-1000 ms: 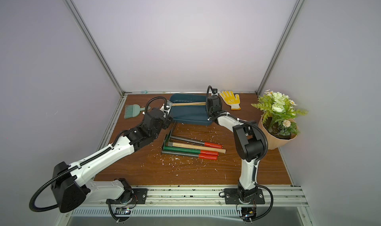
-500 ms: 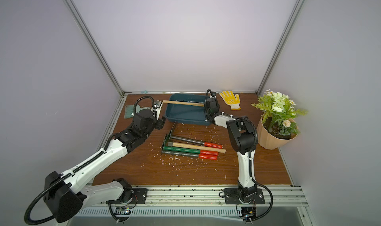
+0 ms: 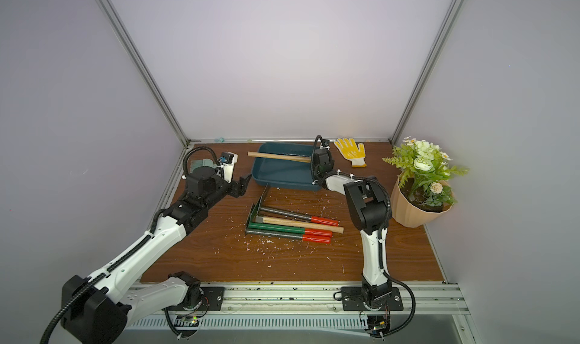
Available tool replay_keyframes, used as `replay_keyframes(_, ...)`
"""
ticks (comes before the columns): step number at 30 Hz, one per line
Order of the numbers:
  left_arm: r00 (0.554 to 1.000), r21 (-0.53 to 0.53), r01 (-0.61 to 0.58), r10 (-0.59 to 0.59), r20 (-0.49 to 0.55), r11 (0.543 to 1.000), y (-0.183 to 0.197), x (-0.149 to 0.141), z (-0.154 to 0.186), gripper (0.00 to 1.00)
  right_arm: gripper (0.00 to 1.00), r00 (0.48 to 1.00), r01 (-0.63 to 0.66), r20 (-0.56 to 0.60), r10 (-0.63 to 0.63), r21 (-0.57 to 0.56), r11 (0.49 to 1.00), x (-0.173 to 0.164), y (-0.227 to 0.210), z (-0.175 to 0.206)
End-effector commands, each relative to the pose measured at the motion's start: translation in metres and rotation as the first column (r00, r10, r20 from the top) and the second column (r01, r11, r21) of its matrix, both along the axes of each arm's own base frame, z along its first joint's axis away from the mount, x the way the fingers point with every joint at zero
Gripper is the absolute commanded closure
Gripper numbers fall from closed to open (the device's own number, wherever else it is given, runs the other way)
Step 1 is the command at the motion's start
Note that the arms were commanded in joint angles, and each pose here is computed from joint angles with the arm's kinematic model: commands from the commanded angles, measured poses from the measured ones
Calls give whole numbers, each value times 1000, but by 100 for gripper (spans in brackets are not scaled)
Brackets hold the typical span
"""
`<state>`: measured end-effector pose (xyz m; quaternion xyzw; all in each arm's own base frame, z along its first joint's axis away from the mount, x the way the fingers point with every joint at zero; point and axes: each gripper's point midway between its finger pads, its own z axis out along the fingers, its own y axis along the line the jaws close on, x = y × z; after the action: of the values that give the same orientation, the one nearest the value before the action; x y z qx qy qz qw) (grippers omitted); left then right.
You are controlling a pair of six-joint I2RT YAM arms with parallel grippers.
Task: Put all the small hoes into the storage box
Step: Place the hoe in the storage box.
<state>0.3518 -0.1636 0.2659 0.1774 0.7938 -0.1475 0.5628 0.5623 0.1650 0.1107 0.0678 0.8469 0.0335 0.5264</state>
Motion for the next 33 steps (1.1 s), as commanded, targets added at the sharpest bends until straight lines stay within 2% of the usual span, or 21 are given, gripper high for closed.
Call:
replay_keyframes(1,996,-71,90,-91,-15,993,-15,-3,1,25,62,994,-14,110,11,21,1000,7,4,48)
replay_keyframes(4,995,-65,93,-94,-23,994,-16,-2,-3,25,58,989,-31,144,31,-2,1000,1,5,68)
replay_keyframes(8,998,-47,55,-57,-41,997,-10,2,-9,25,57,976,-67,206,74,-39,997,-15,10,111)
replay_keyframes(13,996,-11,-65,64,-63,998,9,12,-16,25,57,958,-153,228,176,-116,981,-61,29,151)
replay_keyframes(18,982,-27,-186,185,-48,982,26,19,-17,25,58,921,-349,126,370,-158,924,-126,68,131)
replay_keyframes(21,976,-44,-214,212,-43,976,30,21,-17,25,59,861,-497,29,509,-174,850,-163,89,105)
replay_keyframes(25,969,-56,-245,243,-51,968,34,22,-21,25,60,775,-631,-56,629,-120,767,-202,119,80)
replay_keyframes(28,963,-78,-267,263,-59,961,37,22,-23,25,61,756,-655,-67,652,-78,751,-215,142,73)
replay_keyframes(31,948,-75,-314,308,-76,947,44,21,-28,25,64,774,-631,-75,629,-16,775,-222,167,74)
replay_keyframes(33,914,-47,-399,394,-94,916,60,22,-35,23,64,791,-608,-85,606,10,794,-230,188,75)
